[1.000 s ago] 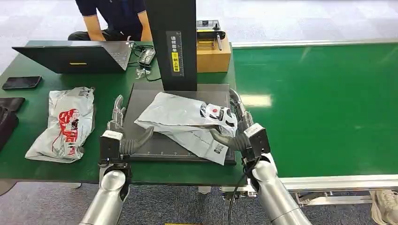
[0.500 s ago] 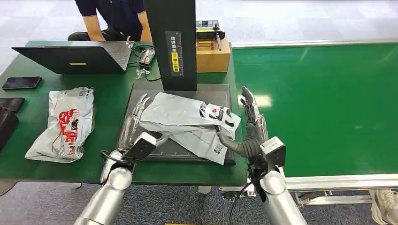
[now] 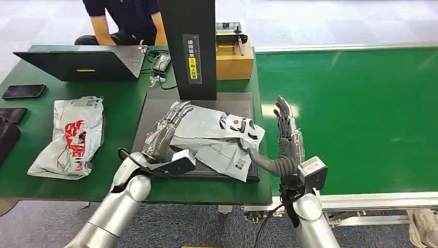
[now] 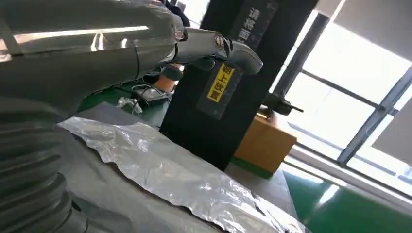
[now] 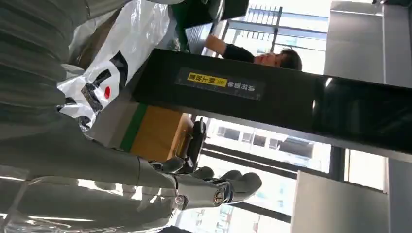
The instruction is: Moved the parcel from conveyor to table for the left to box.
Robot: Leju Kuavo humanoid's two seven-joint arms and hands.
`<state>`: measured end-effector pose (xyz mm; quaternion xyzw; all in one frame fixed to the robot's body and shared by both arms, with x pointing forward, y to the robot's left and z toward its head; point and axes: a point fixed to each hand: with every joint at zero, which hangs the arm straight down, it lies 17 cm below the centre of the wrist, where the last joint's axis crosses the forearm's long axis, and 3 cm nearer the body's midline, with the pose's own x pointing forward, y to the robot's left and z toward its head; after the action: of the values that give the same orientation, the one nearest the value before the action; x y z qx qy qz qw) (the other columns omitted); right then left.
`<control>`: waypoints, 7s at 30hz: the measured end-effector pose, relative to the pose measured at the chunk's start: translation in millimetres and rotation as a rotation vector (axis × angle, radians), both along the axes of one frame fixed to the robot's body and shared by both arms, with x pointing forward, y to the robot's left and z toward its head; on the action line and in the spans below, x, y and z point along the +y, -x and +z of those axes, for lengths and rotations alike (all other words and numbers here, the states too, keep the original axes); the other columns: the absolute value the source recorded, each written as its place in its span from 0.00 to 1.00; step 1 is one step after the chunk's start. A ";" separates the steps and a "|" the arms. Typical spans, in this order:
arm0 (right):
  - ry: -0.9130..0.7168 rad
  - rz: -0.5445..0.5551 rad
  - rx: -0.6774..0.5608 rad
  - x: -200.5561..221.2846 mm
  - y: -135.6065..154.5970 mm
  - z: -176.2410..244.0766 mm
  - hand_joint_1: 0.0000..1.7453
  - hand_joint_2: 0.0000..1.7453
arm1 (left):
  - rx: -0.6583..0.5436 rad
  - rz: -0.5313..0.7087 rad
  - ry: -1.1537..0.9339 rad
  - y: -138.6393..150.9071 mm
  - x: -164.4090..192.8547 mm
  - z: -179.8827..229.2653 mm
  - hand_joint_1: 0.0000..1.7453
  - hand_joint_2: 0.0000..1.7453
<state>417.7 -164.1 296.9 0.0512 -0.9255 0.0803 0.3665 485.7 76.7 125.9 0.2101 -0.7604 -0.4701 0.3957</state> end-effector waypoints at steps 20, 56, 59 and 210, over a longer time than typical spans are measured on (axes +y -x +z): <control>-0.002 0.010 0.004 -0.3 2.5 -0.7 0.00 1.00 | 0.307 -0.098 -0.295 -14.7 -6.2 -77.6 0.00 1.00; 0.016 0.002 0.044 9.8 1.2 -9.2 0.00 1.00 | 0.271 -0.025 -0.032 -17.9 10.7 -57.7 1.00 1.00; 0.018 0.001 0.045 10.5 0.6 -8.9 0.00 1.00 | 0.306 -0.046 0.090 -14.5 11.9 -49.5 1.00 1.00; 0.036 -0.059 0.097 14.9 19.6 -42.8 0.00 1.00 | -0.222 0.224 0.760 7.4 147.5 146.2 0.00 1.00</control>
<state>398.1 -149.2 254.1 0.0212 -0.9061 0.0837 0.4142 478.2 224.2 272.1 0.1801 -0.8905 -0.0843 0.4093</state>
